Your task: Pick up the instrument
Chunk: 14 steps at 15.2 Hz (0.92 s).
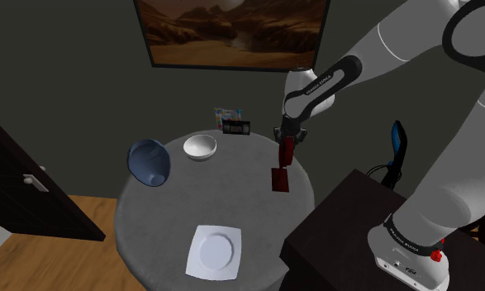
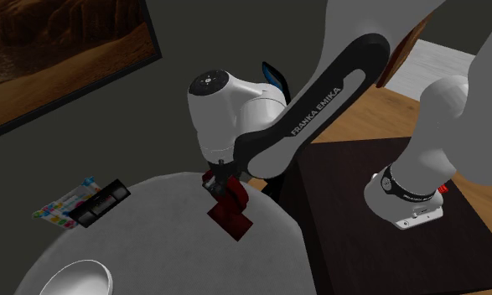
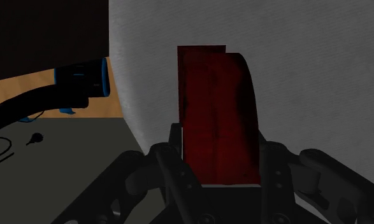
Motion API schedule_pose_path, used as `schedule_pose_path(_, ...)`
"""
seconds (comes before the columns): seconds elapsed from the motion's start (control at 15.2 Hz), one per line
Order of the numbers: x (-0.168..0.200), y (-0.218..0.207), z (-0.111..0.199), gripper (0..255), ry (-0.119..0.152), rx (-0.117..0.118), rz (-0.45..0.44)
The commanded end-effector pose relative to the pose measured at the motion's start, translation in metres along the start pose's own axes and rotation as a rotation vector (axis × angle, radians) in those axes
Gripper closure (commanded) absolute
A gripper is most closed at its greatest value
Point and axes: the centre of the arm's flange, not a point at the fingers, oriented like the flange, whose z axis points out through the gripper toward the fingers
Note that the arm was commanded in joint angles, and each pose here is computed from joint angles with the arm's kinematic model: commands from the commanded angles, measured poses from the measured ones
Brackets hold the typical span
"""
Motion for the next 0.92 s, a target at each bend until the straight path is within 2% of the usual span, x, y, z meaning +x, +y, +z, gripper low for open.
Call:
schedule_pose_path(0.0,-0.001,0.001,0.002,255,-0.003,-0.003,0.000)
schedule_pose_path(0.86,-0.003,0.002,-0.063,255,-0.003,-0.003,0.000)
